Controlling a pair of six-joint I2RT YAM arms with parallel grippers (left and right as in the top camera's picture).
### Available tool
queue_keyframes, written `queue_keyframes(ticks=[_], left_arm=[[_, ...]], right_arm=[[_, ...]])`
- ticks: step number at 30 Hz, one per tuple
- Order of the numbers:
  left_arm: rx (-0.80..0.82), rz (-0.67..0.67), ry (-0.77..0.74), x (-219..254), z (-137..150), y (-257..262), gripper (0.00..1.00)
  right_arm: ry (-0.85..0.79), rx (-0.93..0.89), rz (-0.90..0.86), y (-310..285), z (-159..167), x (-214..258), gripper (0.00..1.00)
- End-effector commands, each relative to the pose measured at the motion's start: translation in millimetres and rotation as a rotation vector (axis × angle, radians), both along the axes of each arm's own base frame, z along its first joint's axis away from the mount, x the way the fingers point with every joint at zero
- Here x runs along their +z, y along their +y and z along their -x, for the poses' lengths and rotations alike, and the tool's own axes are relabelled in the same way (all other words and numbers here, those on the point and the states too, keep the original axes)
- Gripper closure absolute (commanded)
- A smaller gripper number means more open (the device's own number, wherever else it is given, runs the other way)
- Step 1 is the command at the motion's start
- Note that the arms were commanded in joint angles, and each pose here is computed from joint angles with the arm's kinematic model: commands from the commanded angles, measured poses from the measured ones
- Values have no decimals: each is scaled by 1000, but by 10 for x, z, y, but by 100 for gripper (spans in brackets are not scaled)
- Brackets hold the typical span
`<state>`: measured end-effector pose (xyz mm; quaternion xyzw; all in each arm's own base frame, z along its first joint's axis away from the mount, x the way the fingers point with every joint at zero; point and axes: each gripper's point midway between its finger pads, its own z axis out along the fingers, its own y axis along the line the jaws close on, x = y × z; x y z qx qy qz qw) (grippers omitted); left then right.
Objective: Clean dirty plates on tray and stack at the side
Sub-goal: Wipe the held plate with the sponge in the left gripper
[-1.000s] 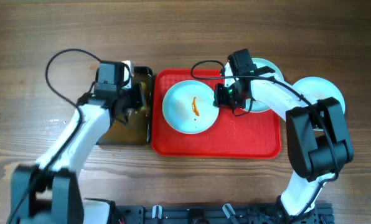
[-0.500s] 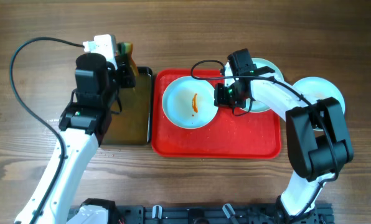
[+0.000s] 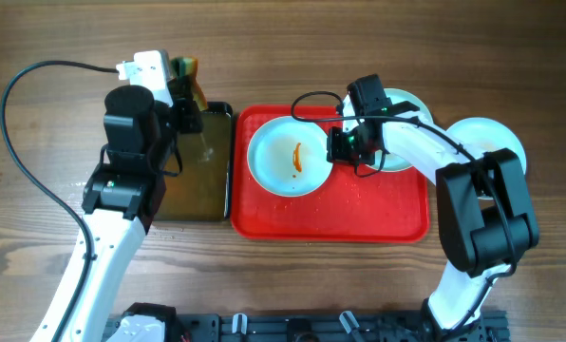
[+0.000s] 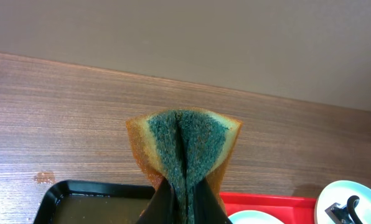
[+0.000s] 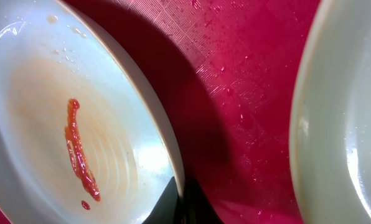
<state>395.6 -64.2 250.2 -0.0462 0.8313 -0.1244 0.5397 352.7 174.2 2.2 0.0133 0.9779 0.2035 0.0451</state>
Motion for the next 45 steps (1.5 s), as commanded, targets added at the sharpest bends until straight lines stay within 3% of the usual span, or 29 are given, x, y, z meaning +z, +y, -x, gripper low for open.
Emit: queue_keyframes(ticks=[1,4,9,12,16,18,23,28,34,42,45], left_arm=[[16,2,-16,73,14,31,96],[19,-15,129,-332,48,35,96],[35,-47,532,-1465,256,53,96],[-64,49,662,-1785,374,-189,96],[-225,180,591,-1506,350,-519,96],[-371,327,542,-1274,337,-828,96],[-347,509,583,-1350,195,-1194,96],[-447,533,615,-1655,231,-1810,96],[-426,607,747,-2256,367,-2265,96],[-222,560,780,-2576,170,-1731,96],[-248,490,771,-2553,189,-1590,96]], right_arm=[[11,6,25,-22,30,-94,96],[10,6,25,-21,28,-93,96],[11,7,25,-22,30,-94,95],[12,7,25,-22,33,-94,96],[11,7,26,-22,31,-94,95],[11,7,25,-22,31,-94,96],[12,7,25,-21,32,-94,96],[12,7,25,-22,33,-94,96],[15,7,26,-24,39,-96,96],[24,8,30,-33,63,-101,95],[25,7,30,-33,63,-101,96]])
